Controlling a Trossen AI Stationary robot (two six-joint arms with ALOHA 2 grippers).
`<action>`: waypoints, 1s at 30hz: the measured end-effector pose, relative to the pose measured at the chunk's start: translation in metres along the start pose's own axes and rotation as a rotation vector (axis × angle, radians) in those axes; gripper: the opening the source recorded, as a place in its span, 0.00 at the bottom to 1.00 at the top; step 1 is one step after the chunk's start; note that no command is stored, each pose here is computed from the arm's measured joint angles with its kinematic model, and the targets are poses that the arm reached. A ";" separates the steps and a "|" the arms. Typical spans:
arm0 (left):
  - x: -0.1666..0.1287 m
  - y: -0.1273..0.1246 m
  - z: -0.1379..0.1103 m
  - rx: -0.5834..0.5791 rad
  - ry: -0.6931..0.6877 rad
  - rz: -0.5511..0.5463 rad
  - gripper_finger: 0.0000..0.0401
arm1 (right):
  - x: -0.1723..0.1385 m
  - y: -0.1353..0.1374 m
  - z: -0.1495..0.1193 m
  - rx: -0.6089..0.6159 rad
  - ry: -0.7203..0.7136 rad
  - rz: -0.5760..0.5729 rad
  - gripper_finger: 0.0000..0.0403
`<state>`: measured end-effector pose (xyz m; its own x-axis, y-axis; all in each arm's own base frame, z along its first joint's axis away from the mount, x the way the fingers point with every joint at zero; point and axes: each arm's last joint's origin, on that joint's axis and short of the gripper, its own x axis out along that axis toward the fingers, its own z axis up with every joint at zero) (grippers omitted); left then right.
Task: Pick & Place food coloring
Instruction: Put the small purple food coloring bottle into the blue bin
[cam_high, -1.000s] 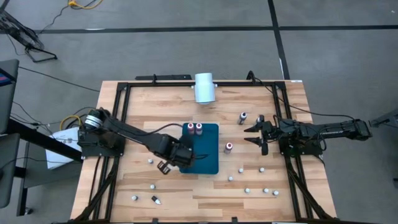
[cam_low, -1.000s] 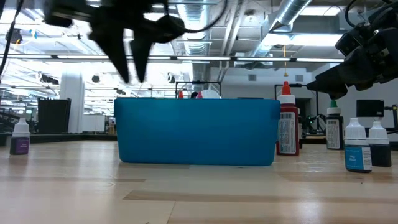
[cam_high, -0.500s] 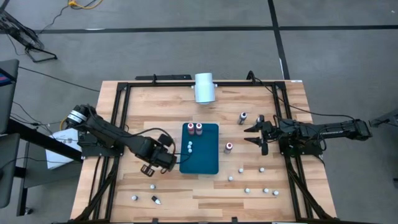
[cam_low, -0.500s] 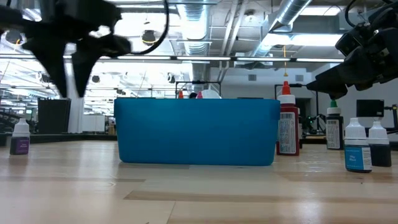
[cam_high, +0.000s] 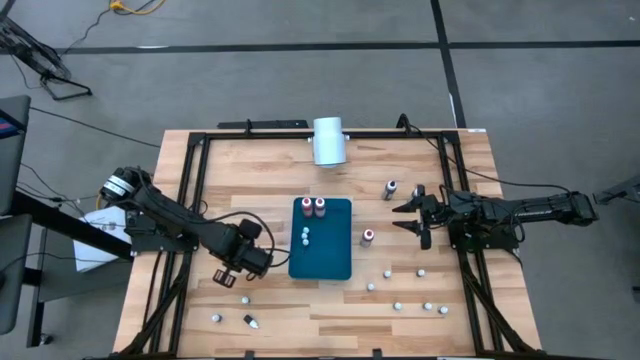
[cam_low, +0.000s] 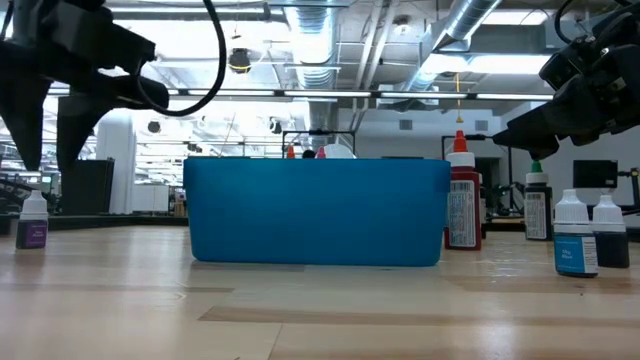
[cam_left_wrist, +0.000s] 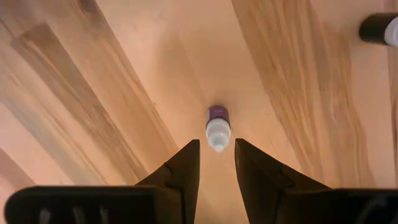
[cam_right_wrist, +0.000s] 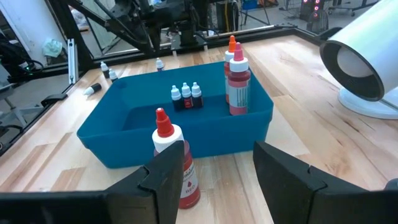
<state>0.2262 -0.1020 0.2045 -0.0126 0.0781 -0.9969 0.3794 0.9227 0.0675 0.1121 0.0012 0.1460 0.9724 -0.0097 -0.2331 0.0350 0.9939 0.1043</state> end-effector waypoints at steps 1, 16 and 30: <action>0.000 0.000 -0.001 -0.005 0.005 0.000 0.23 | 0.000 0.000 0.000 0.000 0.000 0.000 0.46; 0.014 -0.001 -0.007 -0.046 0.017 -0.006 0.23 | 0.000 0.000 0.000 0.000 -0.001 0.000 0.46; 0.037 -0.002 -0.019 -0.070 -0.051 -0.023 0.23 | 0.000 0.000 0.000 0.000 0.000 0.000 0.46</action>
<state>0.2076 -0.0939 0.1678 0.0272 0.0395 -0.9988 0.3138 0.9484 0.0460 0.1121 0.0012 0.1460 0.9724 -0.0096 -0.2330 0.0349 0.9939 0.1044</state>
